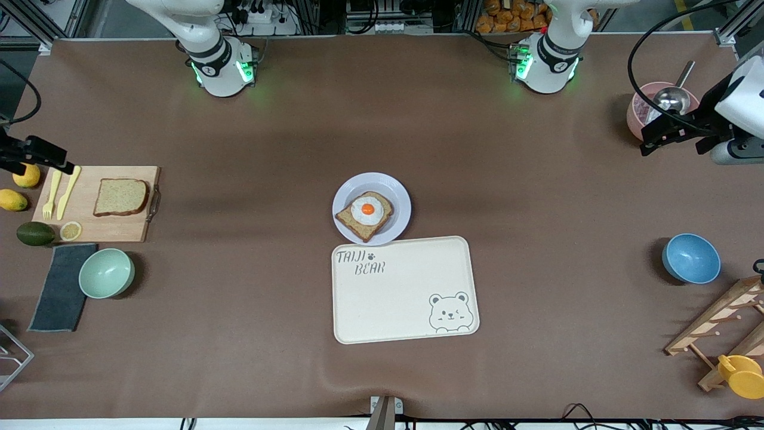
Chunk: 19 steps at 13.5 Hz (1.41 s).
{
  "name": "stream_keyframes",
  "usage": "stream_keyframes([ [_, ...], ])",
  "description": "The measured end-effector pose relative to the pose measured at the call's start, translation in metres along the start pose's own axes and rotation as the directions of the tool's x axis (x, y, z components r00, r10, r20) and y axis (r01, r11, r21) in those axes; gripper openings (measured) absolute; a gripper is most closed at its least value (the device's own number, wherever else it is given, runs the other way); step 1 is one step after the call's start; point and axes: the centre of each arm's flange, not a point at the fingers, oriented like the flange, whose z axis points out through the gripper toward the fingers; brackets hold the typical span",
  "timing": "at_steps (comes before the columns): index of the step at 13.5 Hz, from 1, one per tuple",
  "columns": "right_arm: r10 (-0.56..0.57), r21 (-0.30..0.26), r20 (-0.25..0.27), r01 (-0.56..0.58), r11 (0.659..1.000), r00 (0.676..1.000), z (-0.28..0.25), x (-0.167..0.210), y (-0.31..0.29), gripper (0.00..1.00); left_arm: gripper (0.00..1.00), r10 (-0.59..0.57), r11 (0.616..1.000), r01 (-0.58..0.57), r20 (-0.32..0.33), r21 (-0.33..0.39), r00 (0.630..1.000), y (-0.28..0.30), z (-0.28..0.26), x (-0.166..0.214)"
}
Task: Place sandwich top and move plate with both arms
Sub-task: 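Move the right gripper toward the bread slice on the cutting board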
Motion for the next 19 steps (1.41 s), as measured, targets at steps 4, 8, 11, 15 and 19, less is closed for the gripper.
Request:
stream_keyframes([
  [4,-0.042,0.044,0.045,0.04,0.998,0.998,0.032,0.004,0.041,1.0,1.0,0.0,1.0,0.0,0.002,0.0,1.0,0.0,0.001,0.001],
  [8,-0.015,0.162,0.03,0.01,0.987,0.999,0.081,0.002,0.12,1.0,1.0,0.001,1.0,-0.001,0.003,0.0,1.0,0.0,0.002,0.001],
  [11,-0.091,0.157,-0.016,0.092,0.983,0.996,0.116,-0.002,0.149,1.0,1.0,0.001,1.0,-0.001,0.005,0.0,1.0,0.0,0.003,0.001],
  [15,-0.09,0.197,0.036,0.081,0.977,0.995,0.182,-0.021,0.182,1.0,1.0,0.001,1.0,-0.001,0.007,0.0,1.0,0.0,0.004,0.001],
  [19,-0.109,0.219,0.059,0.094,0.971,0.992,0.235,-0.023,0.205,0.91,1.0,0.0,1.0,0.0,0.007,0.0,1.0,-0.001,0.004,0.001],
])
